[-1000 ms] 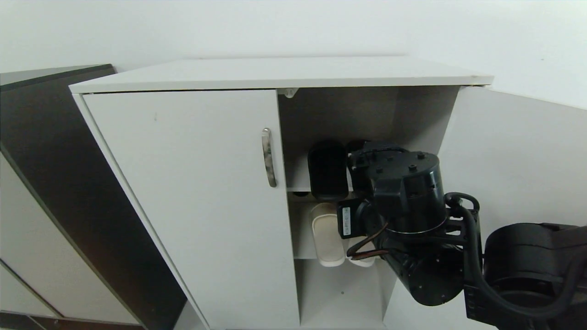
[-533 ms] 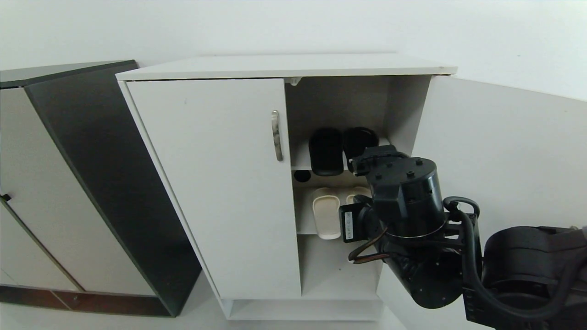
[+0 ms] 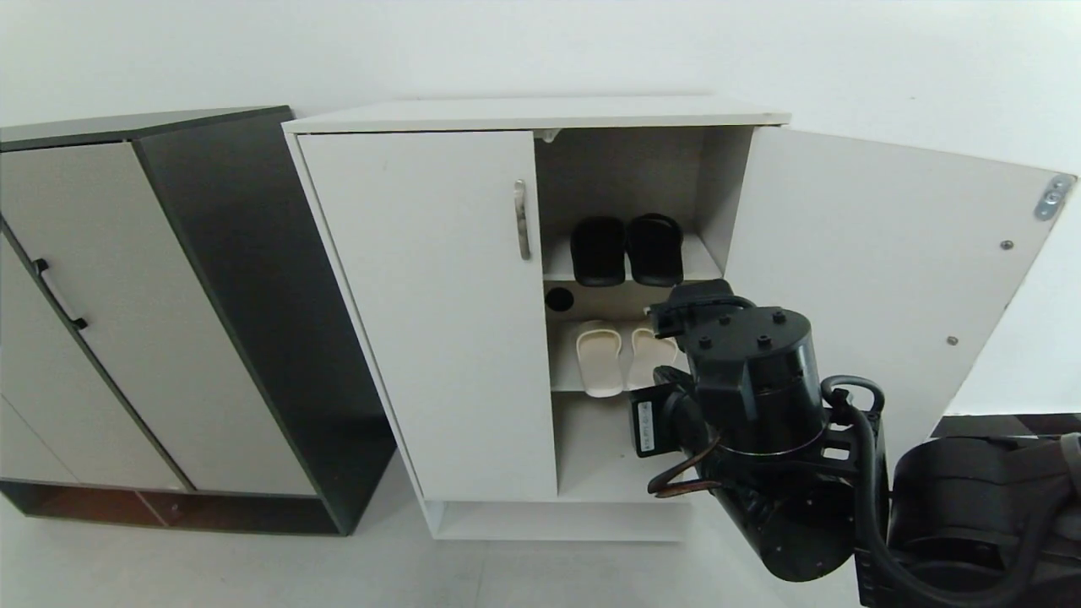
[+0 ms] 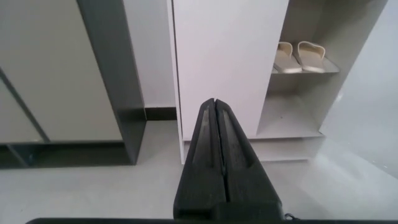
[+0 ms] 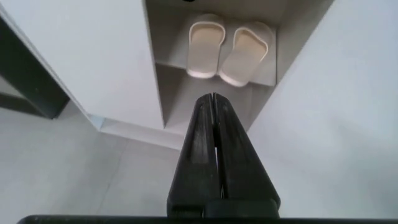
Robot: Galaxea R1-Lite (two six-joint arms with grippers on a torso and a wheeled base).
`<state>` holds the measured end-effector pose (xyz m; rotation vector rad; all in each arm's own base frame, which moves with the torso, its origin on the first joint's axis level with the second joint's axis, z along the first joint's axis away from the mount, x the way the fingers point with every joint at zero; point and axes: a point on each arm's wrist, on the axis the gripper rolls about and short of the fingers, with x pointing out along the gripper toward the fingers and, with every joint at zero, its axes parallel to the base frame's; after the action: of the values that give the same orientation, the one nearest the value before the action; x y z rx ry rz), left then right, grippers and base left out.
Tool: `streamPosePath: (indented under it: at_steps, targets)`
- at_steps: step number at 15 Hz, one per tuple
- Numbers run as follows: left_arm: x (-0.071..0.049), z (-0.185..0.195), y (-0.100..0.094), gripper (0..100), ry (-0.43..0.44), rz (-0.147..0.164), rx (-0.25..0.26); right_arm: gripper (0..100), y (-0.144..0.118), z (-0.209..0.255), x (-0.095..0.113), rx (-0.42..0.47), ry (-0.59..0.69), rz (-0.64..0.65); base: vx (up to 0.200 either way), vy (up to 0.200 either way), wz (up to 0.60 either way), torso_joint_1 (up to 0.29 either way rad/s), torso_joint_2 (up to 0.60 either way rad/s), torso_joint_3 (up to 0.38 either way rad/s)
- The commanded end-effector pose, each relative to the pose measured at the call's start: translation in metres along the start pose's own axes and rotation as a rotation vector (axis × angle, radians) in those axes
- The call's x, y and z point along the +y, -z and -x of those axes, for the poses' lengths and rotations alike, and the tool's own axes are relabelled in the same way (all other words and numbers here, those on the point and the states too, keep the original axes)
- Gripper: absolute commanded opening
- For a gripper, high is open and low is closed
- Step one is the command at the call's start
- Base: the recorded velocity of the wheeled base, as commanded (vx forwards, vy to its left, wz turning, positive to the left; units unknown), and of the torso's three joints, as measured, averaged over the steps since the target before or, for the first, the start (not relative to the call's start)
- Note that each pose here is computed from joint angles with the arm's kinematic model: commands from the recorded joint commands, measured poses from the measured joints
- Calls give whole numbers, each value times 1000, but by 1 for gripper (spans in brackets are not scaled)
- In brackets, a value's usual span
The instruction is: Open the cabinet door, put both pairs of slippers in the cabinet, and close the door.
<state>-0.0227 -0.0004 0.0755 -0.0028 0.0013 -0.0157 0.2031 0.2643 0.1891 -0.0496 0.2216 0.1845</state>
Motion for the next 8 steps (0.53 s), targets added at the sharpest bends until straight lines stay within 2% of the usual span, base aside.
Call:
streamPosePath:
  at_steps: [1, 3, 4, 8]
  targets:
    - [0, 0, 0, 0, 0, 0, 0, 0, 2, -1, 0, 5, 0, 5, -200, 0, 0, 7, 2, 2]
    - [0, 0, 0, 0, 0, 0, 0, 0, 2, -1, 1, 6, 1, 6, 0, 0, 0, 0, 0, 0]
    - [0, 0, 0, 0, 0, 0, 0, 0, 3, -1, 1, 6, 1, 6, 0, 0, -600, -12, -2, 2]
    - [0, 0, 0, 0, 0, 0, 0, 0, 6, -4, 2, 14, 4, 14, 0, 0, 0, 0, 0, 0]
